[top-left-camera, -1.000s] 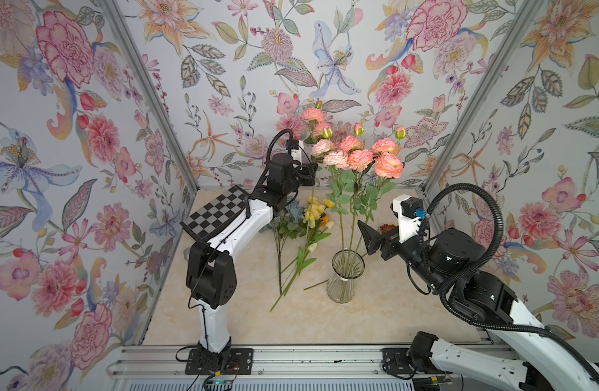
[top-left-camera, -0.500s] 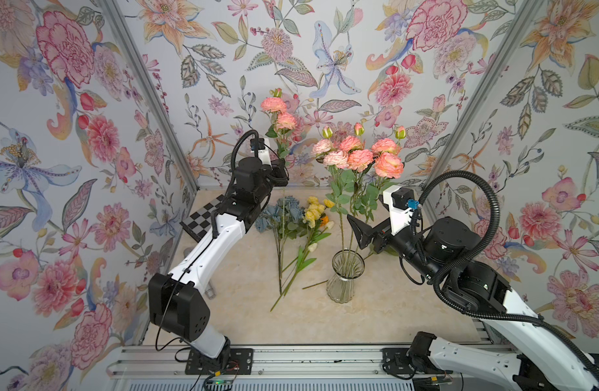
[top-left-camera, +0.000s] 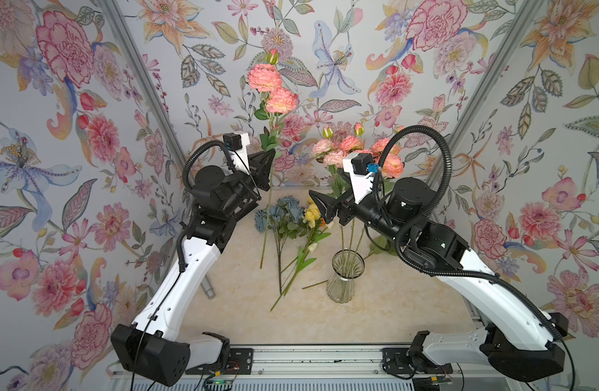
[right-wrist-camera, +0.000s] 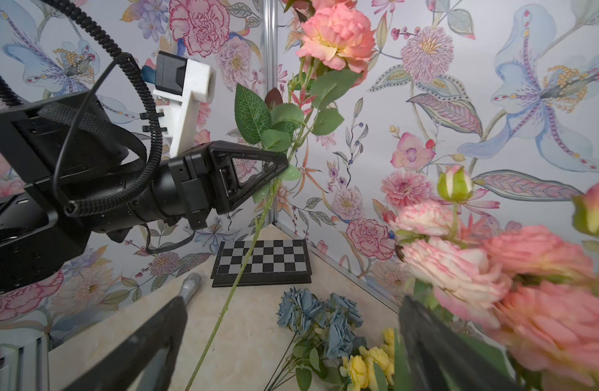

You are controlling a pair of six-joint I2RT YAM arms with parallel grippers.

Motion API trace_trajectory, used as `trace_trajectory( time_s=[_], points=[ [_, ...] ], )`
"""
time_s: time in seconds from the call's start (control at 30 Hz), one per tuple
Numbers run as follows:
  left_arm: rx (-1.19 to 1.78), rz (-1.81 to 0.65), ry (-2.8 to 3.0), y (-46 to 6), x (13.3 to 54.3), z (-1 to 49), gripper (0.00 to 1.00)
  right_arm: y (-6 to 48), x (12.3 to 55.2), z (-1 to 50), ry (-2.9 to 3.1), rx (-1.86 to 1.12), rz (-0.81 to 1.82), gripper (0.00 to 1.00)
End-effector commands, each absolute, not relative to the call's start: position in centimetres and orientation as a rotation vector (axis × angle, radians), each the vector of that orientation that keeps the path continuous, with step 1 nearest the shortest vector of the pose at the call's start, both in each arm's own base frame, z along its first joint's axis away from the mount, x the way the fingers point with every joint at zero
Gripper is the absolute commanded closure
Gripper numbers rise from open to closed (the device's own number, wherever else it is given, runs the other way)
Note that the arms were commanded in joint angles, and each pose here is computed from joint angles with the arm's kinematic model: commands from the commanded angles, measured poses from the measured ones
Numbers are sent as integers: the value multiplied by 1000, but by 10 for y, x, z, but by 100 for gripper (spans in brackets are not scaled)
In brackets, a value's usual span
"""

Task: Place the pink flowers into the vase
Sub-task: Place the flower in the vase.

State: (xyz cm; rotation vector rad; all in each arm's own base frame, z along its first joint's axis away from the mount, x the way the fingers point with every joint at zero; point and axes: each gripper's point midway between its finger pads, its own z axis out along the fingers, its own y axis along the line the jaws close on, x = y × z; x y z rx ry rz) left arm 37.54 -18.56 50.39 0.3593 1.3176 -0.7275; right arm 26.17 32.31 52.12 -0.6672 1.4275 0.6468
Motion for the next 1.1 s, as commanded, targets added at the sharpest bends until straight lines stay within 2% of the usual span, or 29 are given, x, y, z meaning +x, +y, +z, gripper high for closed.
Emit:
trace_trajectory(
  time_s=[0.0,0.27,0.8,1.07],
  points=[
    [523,-815,1187,-200,343,517,100,342,256,551,1339,-697,752,8],
    [610,-923,1059,-205,301,527,100,378,265,559,1307,-753,826,36],
    [697,-1058,915,-210,262,545,100,399,266,569,1254,-809,891,48],
    [774,-1132,853,-215,247,546,100,403,263,572,1232,-834,918,64]
  ],
)
